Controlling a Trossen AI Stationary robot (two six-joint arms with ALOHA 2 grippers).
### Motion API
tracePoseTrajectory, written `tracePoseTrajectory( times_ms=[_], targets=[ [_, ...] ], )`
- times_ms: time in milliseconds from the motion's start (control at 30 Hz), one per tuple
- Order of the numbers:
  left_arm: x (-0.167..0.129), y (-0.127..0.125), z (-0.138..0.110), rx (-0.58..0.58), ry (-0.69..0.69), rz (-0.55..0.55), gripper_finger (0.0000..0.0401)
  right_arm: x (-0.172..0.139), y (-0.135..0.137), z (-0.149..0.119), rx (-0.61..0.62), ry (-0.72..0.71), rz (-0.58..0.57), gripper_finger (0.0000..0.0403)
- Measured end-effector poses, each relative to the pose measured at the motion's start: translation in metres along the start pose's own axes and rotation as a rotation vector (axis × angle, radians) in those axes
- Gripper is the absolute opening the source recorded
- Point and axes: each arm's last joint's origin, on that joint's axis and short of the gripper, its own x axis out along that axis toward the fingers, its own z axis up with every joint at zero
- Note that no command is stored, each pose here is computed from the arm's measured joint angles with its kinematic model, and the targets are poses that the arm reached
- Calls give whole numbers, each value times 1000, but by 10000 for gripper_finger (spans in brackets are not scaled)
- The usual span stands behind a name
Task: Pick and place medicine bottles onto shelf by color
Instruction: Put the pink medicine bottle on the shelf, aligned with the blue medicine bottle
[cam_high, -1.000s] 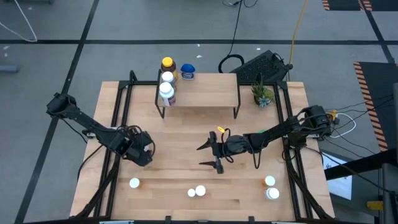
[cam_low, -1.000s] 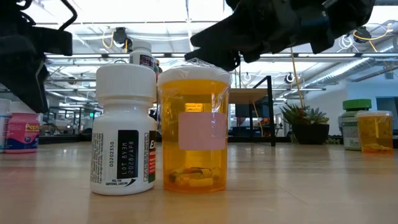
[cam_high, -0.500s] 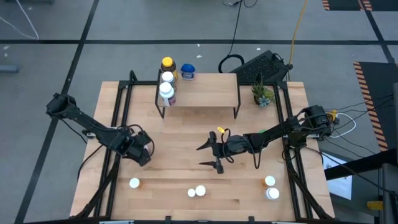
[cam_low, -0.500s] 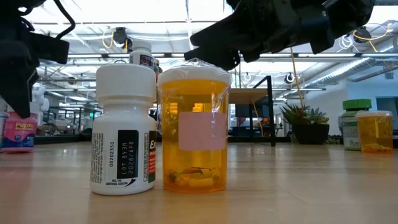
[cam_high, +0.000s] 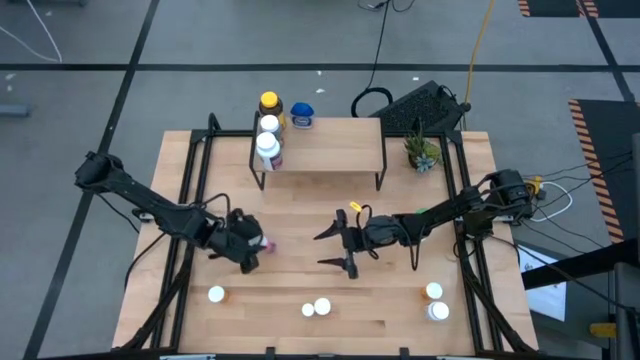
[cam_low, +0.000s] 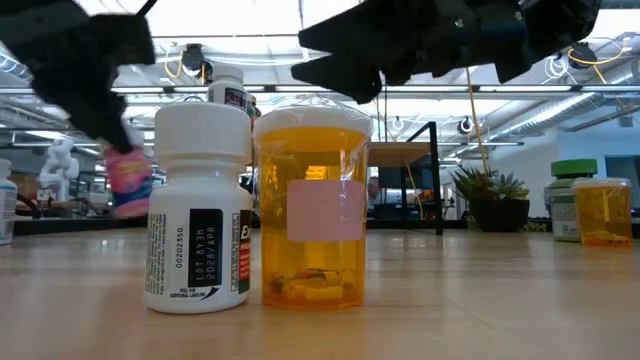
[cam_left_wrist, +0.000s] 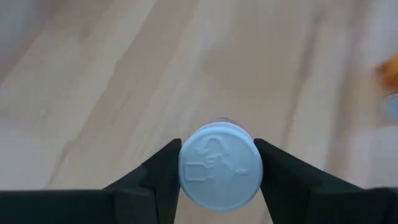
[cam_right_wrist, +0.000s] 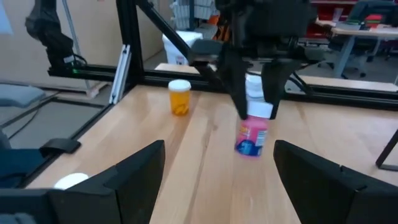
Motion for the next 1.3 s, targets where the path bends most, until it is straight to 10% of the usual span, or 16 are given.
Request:
tracePoseTrajectory(
  times_ms=[400,1300],
  targets=[
    [31,-25,21,151,-221,-93,189,66,0,-25,59,84,-9,297],
    [36,-34,31,269,-334,-136,193,70,-15,-34,126,227,-54,258]
  ],
)
